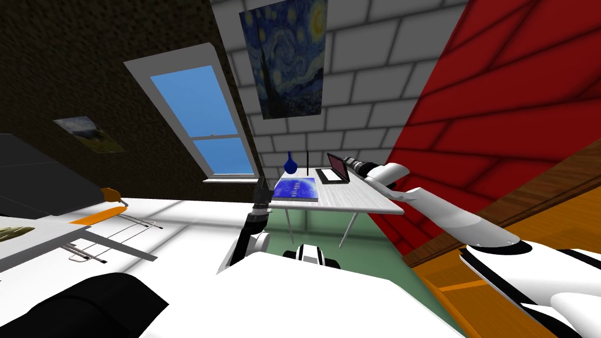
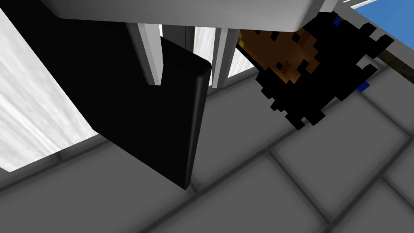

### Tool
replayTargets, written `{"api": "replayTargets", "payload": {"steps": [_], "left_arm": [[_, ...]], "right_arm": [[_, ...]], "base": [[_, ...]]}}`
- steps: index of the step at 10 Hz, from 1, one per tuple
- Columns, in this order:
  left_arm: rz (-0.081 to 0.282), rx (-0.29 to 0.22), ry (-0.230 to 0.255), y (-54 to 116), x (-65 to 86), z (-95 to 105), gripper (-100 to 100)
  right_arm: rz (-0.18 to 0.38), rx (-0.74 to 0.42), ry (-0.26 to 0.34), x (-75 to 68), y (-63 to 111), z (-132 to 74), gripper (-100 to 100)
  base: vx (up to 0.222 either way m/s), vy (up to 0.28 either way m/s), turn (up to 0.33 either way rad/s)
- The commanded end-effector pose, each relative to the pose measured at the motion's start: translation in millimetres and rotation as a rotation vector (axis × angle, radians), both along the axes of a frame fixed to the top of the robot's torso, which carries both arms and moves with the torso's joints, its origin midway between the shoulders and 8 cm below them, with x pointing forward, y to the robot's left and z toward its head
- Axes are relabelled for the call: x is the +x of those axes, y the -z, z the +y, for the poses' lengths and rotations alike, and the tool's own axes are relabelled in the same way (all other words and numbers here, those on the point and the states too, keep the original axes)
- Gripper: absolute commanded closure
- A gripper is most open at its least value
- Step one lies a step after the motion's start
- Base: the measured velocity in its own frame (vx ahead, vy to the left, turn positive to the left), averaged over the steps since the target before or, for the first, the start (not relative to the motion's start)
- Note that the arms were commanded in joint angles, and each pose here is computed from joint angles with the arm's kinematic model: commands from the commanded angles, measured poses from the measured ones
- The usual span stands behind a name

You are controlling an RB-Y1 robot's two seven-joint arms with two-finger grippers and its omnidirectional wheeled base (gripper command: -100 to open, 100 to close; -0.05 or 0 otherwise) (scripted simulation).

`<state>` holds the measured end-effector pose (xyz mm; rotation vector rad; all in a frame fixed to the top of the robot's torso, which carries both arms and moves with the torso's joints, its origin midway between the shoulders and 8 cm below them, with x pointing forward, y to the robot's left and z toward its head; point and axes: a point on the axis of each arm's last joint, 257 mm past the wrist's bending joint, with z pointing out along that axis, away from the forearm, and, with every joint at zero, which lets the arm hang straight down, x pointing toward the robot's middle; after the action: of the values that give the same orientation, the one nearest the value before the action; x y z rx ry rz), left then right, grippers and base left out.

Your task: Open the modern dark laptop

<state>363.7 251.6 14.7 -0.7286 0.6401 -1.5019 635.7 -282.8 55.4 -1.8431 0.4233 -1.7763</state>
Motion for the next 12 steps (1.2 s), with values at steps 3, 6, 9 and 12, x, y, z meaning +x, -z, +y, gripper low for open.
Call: {"api": "replayTargets", "payload": {"steps": [3, 6, 9, 12], "left_arm": [[0.000, 0.000, 0.000, 0.0, 0.0, 0.0, 0], [0.000, 0.000, 0.000, 0.0, 0.0, 0.0, 0], [0.000, 0.000, 0.000, 0.0, 0.0, 0.0, 0], [0.000, 0.000, 0.000, 0.0, 0.0, 0.0, 0]], "right_arm": [[-0.011, -0.143, 0.011, -7.4, 22.1, 7.3, 100], [-0.025, -0.225, 0.015, -12.0, 31.8, 12.2, 100], [-0.039, -0.301, 0.016, -17.2, 41.2, 17.8, 100], [-0.046, -0.329, 0.021, -18.5, 42.6, 17.9, 100]], "base": [[0.003, 0.030, 0.016], [0.002, 0.028, 0.016], [0.004, 0.026, 0.017], [0.002, 0.024, 0.011]]}}
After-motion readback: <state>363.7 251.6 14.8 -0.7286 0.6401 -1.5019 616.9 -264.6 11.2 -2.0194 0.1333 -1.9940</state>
